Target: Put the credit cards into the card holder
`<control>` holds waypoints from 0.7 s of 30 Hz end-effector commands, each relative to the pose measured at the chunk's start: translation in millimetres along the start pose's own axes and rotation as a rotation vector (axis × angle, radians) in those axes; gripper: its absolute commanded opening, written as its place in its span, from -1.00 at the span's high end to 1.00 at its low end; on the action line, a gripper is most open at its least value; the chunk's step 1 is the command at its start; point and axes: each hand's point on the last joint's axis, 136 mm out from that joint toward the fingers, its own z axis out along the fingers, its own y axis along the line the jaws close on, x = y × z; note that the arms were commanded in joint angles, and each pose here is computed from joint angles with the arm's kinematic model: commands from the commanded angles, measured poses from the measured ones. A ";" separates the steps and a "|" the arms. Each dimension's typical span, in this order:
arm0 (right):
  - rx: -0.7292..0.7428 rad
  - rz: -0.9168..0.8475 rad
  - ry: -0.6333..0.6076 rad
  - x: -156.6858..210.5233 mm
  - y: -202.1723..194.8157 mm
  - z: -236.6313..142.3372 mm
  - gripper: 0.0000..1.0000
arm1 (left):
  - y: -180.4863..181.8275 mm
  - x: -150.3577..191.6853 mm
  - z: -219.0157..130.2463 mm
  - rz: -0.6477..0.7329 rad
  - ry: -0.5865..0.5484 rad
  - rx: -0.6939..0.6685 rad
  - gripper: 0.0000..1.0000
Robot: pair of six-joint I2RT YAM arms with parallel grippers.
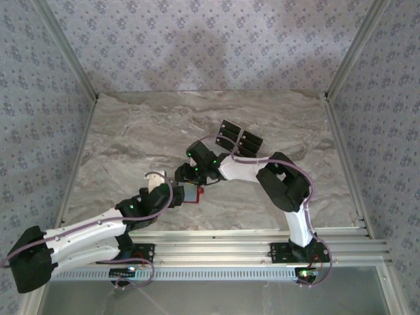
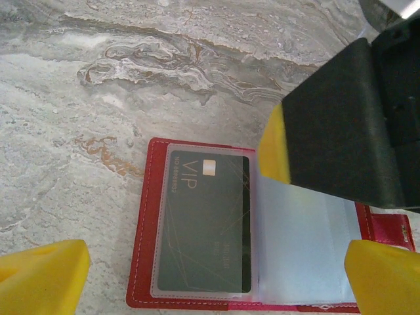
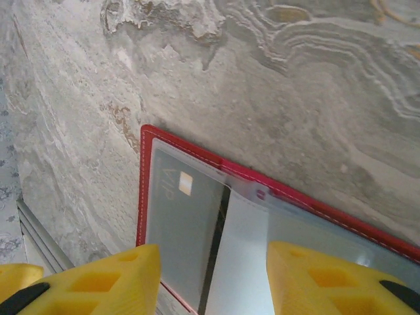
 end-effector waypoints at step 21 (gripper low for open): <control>-0.005 -0.011 0.085 12.0 23.1 32.4 0.02 | 21.4 15.6 4.4 -0.006 0.030 -0.074 -0.99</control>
